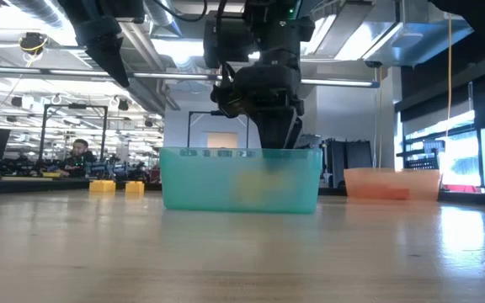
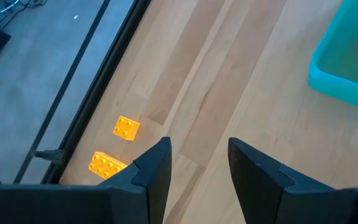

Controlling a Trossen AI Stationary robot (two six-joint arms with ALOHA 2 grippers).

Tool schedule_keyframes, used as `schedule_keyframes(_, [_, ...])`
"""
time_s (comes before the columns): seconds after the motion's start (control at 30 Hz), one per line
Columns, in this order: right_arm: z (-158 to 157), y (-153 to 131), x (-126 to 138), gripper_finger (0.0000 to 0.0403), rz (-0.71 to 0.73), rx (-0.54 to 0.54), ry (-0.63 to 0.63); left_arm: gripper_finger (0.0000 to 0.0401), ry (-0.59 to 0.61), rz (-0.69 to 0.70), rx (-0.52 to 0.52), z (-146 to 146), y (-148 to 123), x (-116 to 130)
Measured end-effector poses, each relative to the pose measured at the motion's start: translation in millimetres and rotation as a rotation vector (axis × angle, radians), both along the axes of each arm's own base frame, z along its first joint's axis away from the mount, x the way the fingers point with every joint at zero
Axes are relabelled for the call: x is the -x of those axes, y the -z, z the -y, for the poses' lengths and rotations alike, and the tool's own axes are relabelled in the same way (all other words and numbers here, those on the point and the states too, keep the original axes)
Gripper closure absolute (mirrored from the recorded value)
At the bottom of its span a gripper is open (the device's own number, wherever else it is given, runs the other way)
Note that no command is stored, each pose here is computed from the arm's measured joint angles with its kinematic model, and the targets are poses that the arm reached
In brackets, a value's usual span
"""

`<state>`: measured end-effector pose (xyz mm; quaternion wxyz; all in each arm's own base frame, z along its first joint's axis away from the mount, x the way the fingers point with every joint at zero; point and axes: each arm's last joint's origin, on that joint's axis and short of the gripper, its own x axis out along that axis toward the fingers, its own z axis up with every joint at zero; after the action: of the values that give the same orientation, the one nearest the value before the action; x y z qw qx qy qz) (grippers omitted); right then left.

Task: Sort & place blocks by color
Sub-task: Put the yellow game piece into the blue bin

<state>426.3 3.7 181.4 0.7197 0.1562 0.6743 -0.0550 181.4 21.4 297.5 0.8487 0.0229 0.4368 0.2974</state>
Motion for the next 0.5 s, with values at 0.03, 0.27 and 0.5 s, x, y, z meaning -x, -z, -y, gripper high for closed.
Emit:
schedule_keyframes(0.03, [0,0,0,0.0209,0.000,0.000,0.001,0.0252,0.000,0.000,0.000,0,0,0])
schedule_keyframes(0.27, [4,-5,0,0.0201,-0.013,0.006,0.013,0.0252,-0.003,0.001,0.001,0,0,0])
schedule_keyframes(0.5, [16,-40,-9,0.0199,0.061,0.010,0.032,0.0252,-0.098,0.037,0.018,-8,0,1])
